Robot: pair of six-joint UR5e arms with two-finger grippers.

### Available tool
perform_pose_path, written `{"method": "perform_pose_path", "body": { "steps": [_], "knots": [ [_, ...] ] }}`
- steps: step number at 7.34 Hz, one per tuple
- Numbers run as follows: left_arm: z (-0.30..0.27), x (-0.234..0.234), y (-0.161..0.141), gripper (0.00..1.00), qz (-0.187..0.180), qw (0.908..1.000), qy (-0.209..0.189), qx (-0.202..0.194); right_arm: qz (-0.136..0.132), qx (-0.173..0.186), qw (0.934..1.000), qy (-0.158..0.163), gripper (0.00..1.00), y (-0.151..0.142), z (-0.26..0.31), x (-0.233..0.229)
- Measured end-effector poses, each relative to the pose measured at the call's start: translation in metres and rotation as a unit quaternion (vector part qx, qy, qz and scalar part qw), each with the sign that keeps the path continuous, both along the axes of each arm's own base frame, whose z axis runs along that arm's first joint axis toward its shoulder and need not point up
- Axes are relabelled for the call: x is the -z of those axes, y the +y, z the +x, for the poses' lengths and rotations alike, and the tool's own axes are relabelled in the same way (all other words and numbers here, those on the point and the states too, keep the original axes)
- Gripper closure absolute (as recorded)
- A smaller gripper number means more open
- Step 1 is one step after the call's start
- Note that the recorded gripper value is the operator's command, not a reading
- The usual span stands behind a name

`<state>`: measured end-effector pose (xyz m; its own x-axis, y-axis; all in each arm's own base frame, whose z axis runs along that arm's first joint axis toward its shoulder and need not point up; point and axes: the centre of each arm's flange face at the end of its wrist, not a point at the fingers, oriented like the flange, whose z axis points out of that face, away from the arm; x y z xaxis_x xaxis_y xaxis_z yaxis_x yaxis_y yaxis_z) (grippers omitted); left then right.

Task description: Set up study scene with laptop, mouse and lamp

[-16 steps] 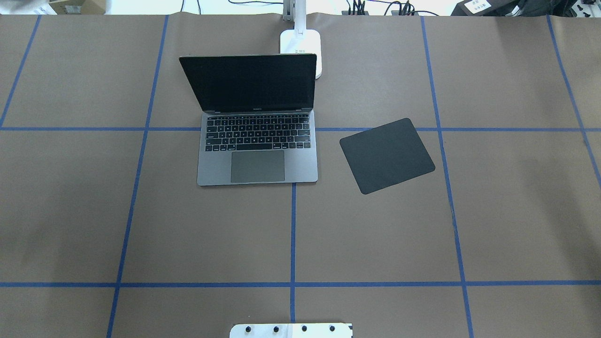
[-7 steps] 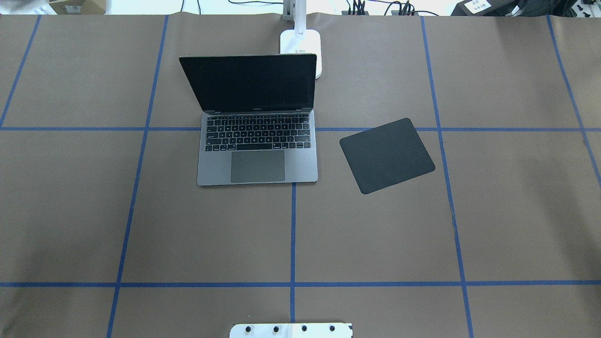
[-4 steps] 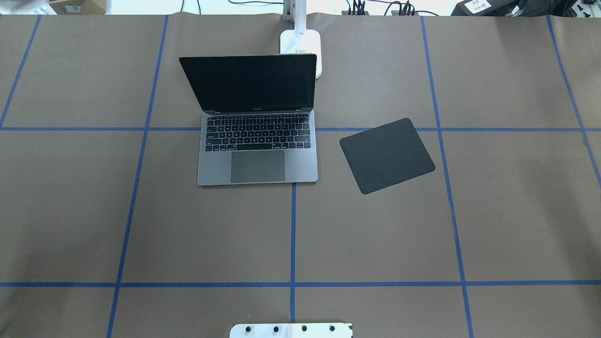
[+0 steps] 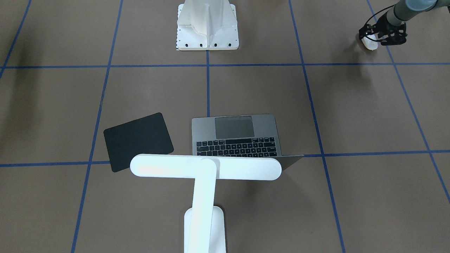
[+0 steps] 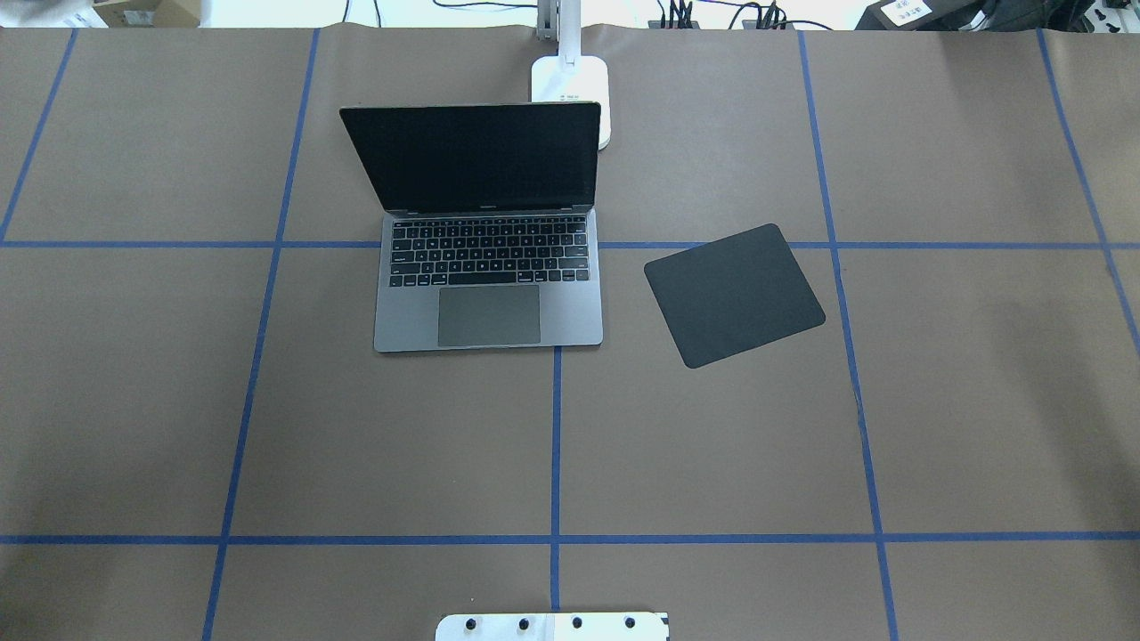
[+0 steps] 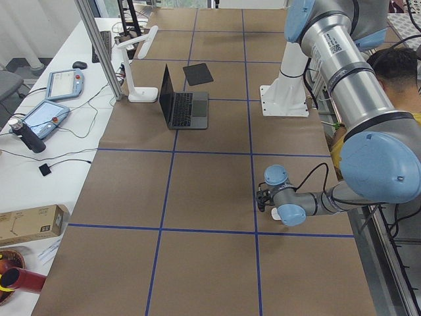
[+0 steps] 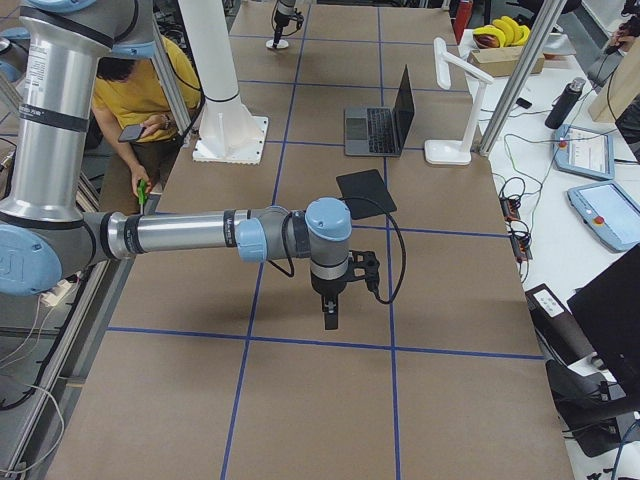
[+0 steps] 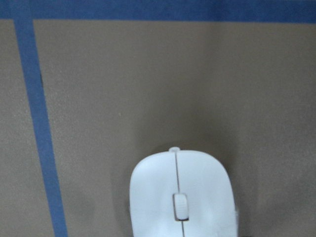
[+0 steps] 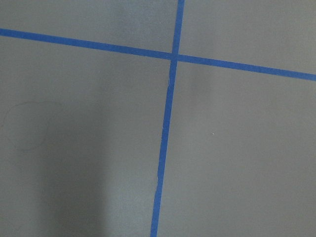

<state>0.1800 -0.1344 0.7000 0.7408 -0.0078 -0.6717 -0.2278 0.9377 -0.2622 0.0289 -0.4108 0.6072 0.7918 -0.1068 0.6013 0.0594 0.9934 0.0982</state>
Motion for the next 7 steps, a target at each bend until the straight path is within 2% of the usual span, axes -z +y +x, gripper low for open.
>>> {"method": "perform_pose_path", "body": {
  "steps": [2, 5, 7],
  "knots": [
    [0.001, 0.0, 0.001, 0.53, 0.0, 1.0, 0.001, -0.003, 0.0, 0.0, 1.0, 0.0, 0.0, 0.0, 0.0, 0.0],
    [-0.002, 0.01, 0.001, 0.63, 0.005, 0.9996, 0.026, -0.003, 0.001, -0.001, 1.0, 0.0, 0.0, 0.0, 0.0, 0.001],
    [-0.005, 0.035, 0.002, 0.68, 0.005, 0.9988, 0.049, -0.003, 0.002, -0.001, 1.0, -0.002, 0.0, 0.0, 0.0, 0.002]
  ]
}}
